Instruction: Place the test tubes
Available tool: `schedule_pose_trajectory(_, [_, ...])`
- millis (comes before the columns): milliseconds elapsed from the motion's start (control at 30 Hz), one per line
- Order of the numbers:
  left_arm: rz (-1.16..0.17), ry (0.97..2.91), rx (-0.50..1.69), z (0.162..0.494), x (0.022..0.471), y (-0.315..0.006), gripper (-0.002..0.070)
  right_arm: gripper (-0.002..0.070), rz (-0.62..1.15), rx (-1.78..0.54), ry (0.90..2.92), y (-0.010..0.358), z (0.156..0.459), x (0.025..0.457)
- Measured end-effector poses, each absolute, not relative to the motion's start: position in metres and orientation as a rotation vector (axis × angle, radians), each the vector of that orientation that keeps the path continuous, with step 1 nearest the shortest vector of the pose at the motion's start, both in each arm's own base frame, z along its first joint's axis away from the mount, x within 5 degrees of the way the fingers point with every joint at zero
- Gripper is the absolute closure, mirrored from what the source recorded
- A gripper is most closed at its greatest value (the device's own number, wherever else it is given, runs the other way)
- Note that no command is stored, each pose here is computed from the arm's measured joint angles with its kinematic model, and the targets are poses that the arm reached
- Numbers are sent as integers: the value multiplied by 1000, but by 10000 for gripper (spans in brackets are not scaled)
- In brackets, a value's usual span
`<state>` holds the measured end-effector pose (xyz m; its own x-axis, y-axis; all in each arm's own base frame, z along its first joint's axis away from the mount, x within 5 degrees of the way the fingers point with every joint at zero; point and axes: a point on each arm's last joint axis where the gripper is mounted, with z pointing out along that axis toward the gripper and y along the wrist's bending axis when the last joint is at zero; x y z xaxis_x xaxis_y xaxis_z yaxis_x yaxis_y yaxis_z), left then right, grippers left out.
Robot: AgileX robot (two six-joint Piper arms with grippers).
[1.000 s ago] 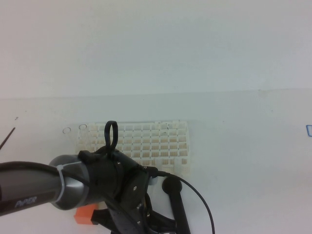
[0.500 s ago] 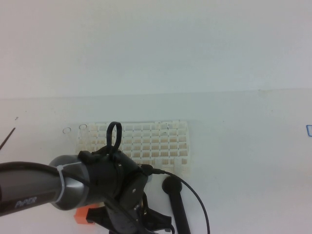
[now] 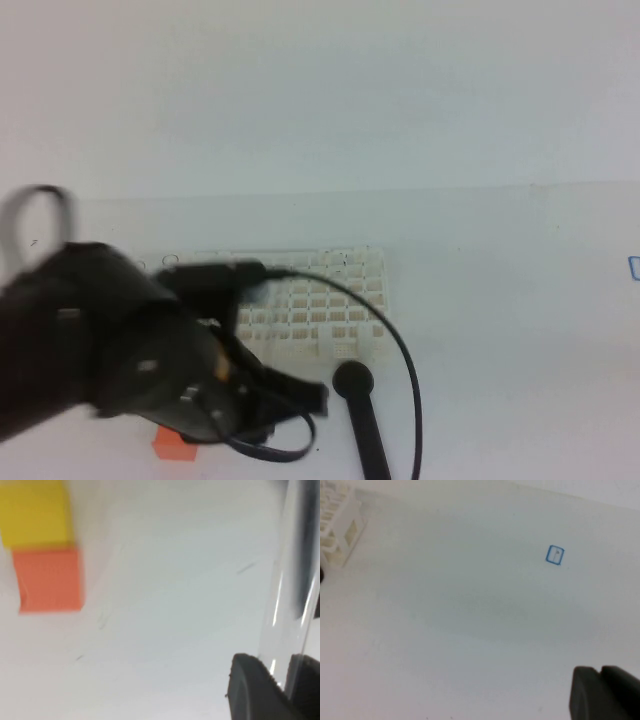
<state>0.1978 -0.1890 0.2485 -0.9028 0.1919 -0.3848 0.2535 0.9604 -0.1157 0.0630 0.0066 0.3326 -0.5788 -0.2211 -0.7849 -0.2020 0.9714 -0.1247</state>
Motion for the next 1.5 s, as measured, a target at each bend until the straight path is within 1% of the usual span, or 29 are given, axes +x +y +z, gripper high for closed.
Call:
schedule_pose_trajectory(133, [-432, 2472, 302, 313, 174, -164, 563, 626, 79, -274, 2142, 13, 337, 65])
schedule_pose_trajectory(267, [-534, 2149, 318, 364, 147, -129, 563, 626, 302, -282, 2030, 29, 347, 67])
schedule_pose_trajectory(300, [-546, 2079, 328, 370, 141, -122, 563, 626, 350, -301, 1999, 33, 350, 67])
schedule_pose_trajectory(400, [-638, 1809, 360, 383, 116, -100, 563, 625, 522, -409, 1884, 48, 359, 66])
schedule_pose_trajectory(467, [-688, 1645, 396, 381, 100, -89, 563, 619, 611, -488, 1807, 57, 365, 66])
schedule_pose_trajectory(567, [-728, 1479, 465, 365, 83, -81, 563, 586, 746, -606, 1699, 69, 372, 67])
schedule_pose_trajectory(667, [-774, 1420, 511, 343, 76, -82, 563, 504, 852, -687, 1633, 78, 376, 74])
schedule_pose_trajectory(800, [-848, 1384, 548, 323, 74, -88, 564, 337, 962, -791, 1567, 90, 377, 83])
schedule_pose_trajectory(900, [-906, 1319, 571, 318, 71, -92, 564, 280, 1008, -872, 1529, 99, 384, 90])
schedule_pose_trajectory(967, [-910, 1312, 581, 317, 71, -94, 564, 266, 1023, -917, 1506, 106, 389, 96])
schedule_pose_trajectory(1133, [-886, 1356, 618, 310, 77, -101, 564, 258, 1048, -1026, 1469, 133, 394, 117])
schedule_pose_trajectory(1200, [-888, 1370, 627, 308, 80, -105, 564, 257, 1081, -1074, 1457, 152, 394, 126])
schedule_pose_trajectory(1333, [-899, 1381, 642, 305, 83, -110, 564, 247, 1088, -1139, 1439, 191, 392, 141])
schedule_pose_trajectory(1500, [-908, 1392, 652, 302, 87, -115, 564, 219, 1133, -1145, 1389, 226, 407, 148])
